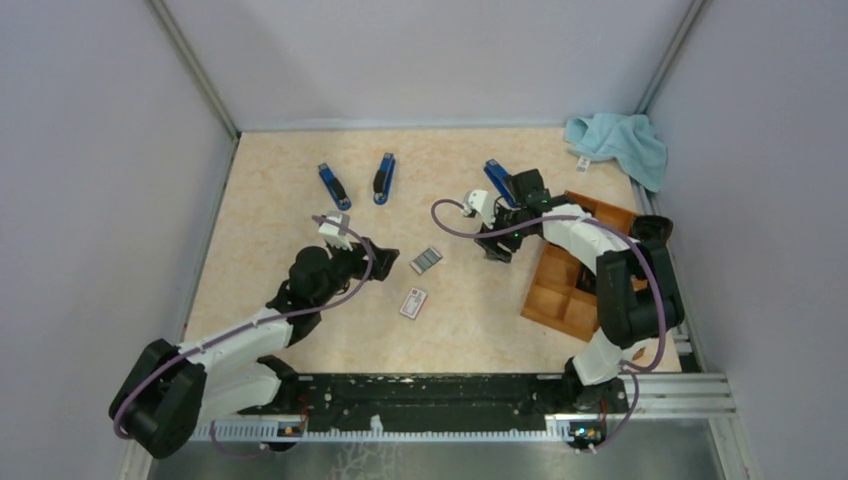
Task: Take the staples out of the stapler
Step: Pick up the staple from the center of the board.
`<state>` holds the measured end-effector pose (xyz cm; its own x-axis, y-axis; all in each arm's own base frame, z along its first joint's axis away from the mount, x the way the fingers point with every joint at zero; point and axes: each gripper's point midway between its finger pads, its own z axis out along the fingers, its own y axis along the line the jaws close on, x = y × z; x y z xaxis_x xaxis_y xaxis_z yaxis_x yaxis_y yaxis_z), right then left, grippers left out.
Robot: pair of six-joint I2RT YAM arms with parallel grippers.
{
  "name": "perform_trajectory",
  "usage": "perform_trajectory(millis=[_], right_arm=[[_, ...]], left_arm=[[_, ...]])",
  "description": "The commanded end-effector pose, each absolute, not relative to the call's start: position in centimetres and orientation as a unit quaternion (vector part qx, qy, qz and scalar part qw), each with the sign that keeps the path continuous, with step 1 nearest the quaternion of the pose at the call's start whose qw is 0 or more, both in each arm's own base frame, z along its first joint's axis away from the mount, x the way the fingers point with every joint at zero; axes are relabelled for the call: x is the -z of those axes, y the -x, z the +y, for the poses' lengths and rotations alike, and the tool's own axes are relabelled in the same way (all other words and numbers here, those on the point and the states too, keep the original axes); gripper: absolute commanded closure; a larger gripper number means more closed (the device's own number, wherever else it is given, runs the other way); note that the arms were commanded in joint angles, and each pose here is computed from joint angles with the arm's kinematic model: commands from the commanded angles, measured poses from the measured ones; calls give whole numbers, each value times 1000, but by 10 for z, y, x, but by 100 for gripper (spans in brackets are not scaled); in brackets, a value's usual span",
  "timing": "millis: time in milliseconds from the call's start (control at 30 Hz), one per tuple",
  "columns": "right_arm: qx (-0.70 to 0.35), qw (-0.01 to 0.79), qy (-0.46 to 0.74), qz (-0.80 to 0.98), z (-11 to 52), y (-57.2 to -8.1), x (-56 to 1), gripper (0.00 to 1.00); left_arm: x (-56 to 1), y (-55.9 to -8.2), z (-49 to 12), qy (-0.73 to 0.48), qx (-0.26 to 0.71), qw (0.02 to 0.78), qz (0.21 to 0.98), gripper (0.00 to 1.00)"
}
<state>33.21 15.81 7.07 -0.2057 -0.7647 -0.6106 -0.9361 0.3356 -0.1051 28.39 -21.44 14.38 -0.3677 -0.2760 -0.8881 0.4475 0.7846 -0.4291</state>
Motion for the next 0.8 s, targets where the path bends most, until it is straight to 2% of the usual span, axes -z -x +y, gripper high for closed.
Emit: perform_trajectory(millis=[0,67,267,633,767], right_arm=[[-138,296,566,757,159,-344,-74,38],[-135,294,561,762,157,-342,-71,39],[-148,281,555,769,157,-334,-61,50],[-151,236,541,793,152,-332,-29,50],[-143,234,539,796,150,-334,-25,53]], left_arm=[[-136,-285,-191,-37,274,580,766,15],[-135,-283,-188,-32,275,584,763,15],[-133,-280,-183,-19,276,590,758,14],[-133,-277,-179,-11,278,597,753,14],[-132,-278,-180,-11,277,595,755,15]])
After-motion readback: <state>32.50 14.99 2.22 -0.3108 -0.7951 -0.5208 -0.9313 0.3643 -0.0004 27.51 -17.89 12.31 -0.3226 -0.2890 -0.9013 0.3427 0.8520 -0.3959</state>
